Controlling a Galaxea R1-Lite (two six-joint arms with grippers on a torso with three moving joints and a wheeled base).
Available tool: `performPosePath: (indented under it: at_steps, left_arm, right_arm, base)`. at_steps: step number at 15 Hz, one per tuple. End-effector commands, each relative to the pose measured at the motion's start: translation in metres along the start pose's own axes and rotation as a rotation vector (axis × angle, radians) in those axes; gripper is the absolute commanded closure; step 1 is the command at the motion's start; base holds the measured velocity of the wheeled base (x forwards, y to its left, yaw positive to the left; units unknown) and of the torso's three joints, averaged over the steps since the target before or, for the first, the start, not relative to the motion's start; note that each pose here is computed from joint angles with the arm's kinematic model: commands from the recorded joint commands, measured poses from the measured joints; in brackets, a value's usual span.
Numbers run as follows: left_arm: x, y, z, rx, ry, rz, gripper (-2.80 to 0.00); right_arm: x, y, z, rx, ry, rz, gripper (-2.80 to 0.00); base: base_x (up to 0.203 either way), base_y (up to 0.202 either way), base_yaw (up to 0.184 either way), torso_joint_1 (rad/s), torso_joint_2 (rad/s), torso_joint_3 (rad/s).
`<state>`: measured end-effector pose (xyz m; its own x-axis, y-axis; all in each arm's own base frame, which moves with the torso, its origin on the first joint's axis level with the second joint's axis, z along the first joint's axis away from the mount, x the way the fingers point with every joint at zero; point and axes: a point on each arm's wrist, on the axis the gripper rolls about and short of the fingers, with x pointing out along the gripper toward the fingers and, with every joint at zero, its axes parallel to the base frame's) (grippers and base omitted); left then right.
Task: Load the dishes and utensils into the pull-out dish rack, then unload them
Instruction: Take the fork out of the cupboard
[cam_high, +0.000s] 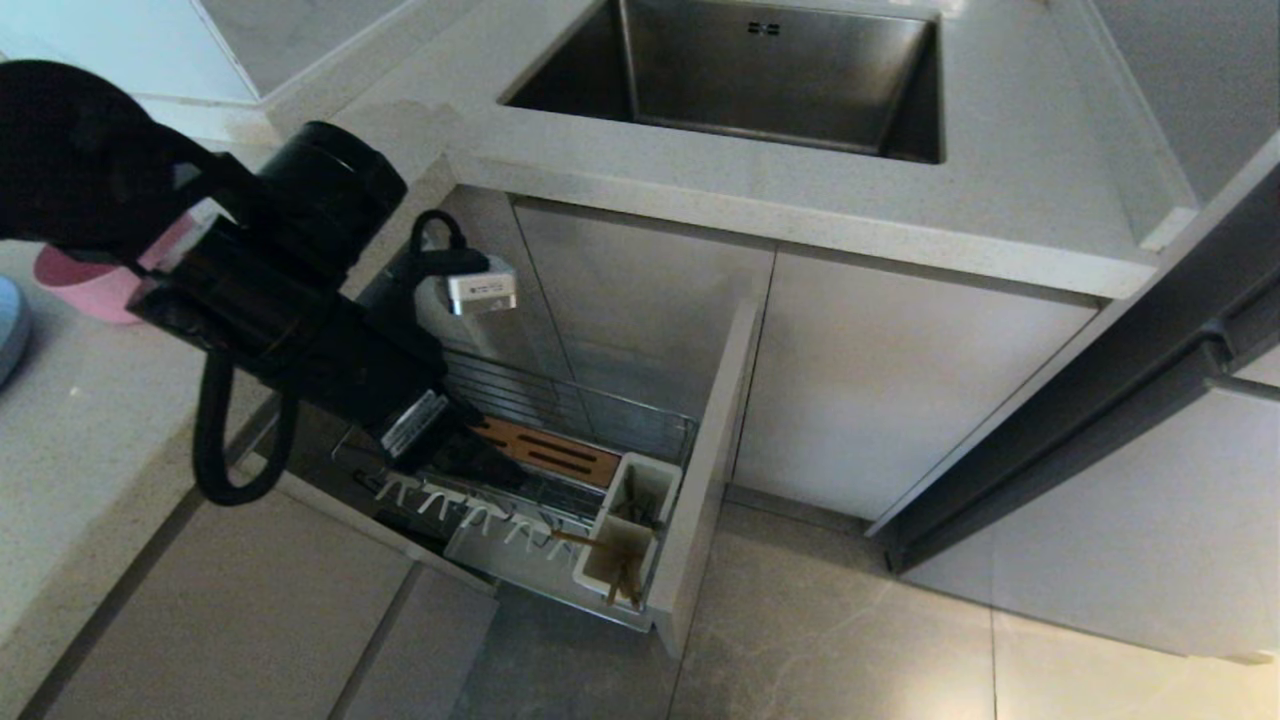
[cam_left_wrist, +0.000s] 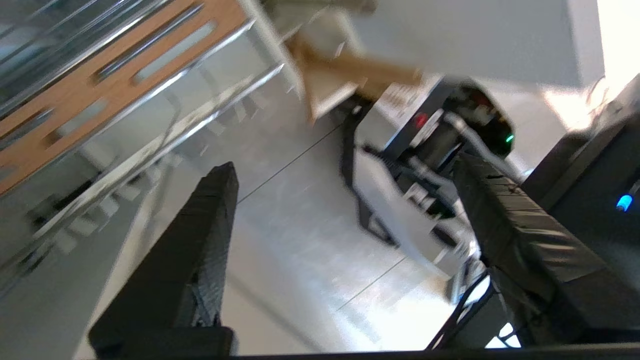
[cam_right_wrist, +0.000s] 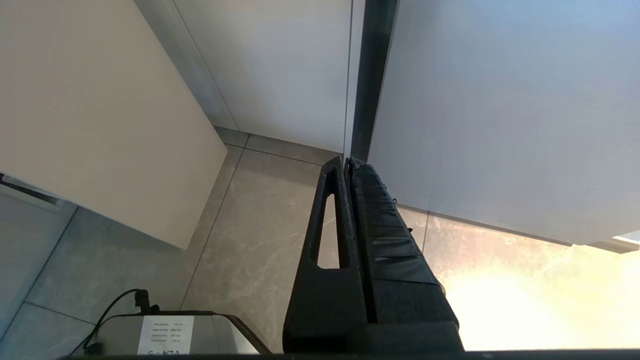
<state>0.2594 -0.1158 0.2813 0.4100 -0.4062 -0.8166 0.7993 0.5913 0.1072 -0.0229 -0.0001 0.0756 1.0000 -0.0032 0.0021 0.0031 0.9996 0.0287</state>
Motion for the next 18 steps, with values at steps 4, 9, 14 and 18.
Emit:
performPosePath:
  at_steps: [4,9,14,18]
  left_arm:
    - [0.068,-0.008,0.023,-0.074,0.063,-0.083,-2.8]
    - [0.11,-0.007,0.024,-0.055,0.11,0.002,-2.8]
    - [0.134,-0.007,0.018,-0.048,0.129,0.062,-2.8]
    - [0.154,-0.008,0.022,-0.107,0.08,0.111,-2.8]
  right_arm:
    - [0.0,0.0,0.0,0.0,-0.001,0.0,0.0]
    - [0.0,0.0,0.0,0.0,-0.001,0.0,0.0]
    - [0.0,0.0,0.0,0.0,-0.001,0.0,0.0]
    - [0.0,0.0,0.0,0.0,-0.001,0.0,0.0]
  base:
    - [0.0,0.0,0.0,0.0,0.0,0.0]
    - [0.0,0.0,0.0,0.0,0.0,0.0]
    - [0.0,0.0,0.0,0.0,0.0,0.0]
    - [0.0,0.0,0.0,0.0,0.0,0.0]
